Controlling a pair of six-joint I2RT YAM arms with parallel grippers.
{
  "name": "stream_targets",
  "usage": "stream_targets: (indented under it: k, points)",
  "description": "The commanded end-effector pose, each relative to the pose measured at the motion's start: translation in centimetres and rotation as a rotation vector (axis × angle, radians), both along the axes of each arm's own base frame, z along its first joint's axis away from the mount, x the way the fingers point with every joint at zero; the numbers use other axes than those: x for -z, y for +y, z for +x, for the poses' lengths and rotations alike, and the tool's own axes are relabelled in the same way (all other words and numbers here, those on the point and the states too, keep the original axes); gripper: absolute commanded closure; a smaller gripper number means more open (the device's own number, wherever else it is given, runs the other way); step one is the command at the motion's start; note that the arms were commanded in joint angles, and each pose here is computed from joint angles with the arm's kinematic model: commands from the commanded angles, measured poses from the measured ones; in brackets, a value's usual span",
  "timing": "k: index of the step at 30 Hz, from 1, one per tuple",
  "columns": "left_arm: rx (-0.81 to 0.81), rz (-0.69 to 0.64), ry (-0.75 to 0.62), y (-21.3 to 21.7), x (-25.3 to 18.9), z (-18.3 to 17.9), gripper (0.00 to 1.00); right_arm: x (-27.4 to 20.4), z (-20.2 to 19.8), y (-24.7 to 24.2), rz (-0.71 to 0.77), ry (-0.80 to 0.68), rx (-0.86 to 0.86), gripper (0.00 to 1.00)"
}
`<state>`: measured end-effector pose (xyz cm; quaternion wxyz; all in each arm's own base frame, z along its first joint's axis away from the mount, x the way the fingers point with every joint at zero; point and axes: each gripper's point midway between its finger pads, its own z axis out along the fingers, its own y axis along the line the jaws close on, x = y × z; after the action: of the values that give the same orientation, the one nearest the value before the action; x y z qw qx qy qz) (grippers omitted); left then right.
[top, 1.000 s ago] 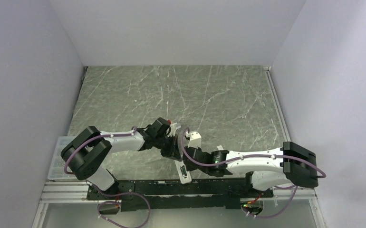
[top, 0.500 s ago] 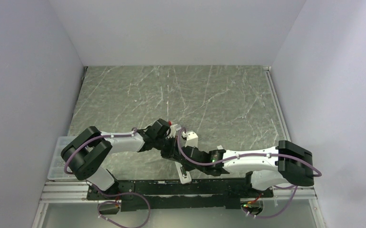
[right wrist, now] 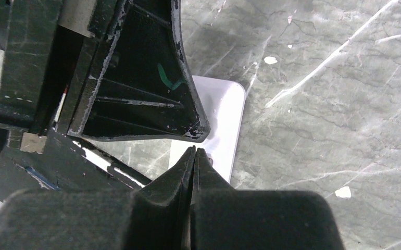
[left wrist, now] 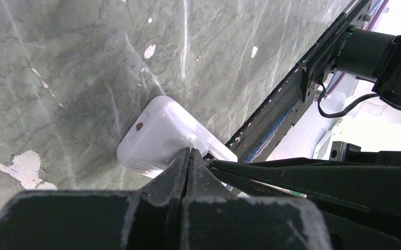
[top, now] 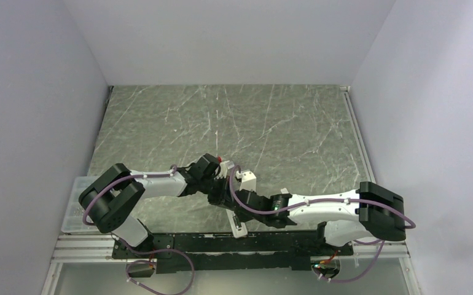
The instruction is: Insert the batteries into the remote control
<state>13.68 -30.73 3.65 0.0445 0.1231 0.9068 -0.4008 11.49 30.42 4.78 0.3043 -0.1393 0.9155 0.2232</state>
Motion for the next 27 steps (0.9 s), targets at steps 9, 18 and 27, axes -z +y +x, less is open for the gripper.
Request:
stream_targets:
  k: [9, 18, 27]
  points:
    - [-0.027, 0.056, -0.024, 0.9, 1.0, 0.3, 1.00, 0.3, -0.5, -0.4, 0.015, 0.021, 0.006, 1.00]
    - [-0.032, 0.062, -0.023, 1.0, 1.1, 0.4, 1.00, 0.8, -1.2, -0.7, -0.003, 0.026, 0.002, 1.00]
    - [-0.037, 0.067, -0.019, 1.1, 1.1, 0.3, 1.00, 2.2, -2.2, -1.4, -0.083, 0.013, 0.034, 1.00]
